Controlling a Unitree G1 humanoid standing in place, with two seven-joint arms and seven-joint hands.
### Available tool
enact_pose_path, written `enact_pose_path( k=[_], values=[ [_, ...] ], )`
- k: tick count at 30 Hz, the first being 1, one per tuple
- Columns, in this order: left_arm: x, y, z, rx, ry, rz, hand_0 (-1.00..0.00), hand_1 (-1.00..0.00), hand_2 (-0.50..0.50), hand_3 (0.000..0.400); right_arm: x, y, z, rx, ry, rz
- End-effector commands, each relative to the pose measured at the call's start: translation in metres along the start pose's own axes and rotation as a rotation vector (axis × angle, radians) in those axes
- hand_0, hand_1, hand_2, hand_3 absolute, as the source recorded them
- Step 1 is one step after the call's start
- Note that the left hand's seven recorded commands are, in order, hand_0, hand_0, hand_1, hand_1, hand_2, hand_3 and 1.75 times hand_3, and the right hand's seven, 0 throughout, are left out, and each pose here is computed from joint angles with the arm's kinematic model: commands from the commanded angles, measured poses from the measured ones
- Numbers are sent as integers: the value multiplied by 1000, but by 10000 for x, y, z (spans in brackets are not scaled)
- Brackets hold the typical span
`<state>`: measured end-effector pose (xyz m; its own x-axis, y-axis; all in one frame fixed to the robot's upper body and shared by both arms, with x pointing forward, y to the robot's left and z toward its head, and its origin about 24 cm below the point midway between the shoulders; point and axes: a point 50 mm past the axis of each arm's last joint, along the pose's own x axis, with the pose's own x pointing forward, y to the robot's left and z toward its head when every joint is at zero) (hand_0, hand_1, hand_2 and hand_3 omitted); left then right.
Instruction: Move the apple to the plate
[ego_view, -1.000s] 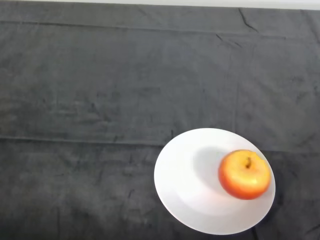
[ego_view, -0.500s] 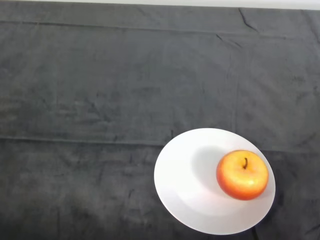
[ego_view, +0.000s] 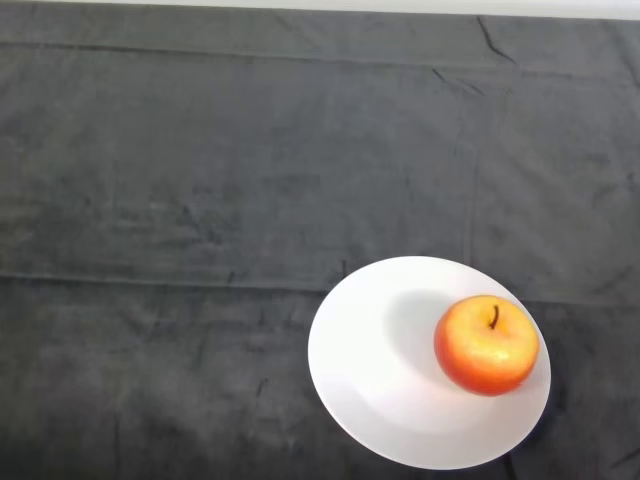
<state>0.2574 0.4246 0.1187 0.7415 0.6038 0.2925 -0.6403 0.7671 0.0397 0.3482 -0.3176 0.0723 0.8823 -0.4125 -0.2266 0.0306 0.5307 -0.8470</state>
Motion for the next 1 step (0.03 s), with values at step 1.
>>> enact_pose_path(
  k=[1],
  values=[
    [28, 88, 51, 24, -2, 7, 0, 0, 0, 0, -22, 51, -147, 0, 41, 19]
  ],
)
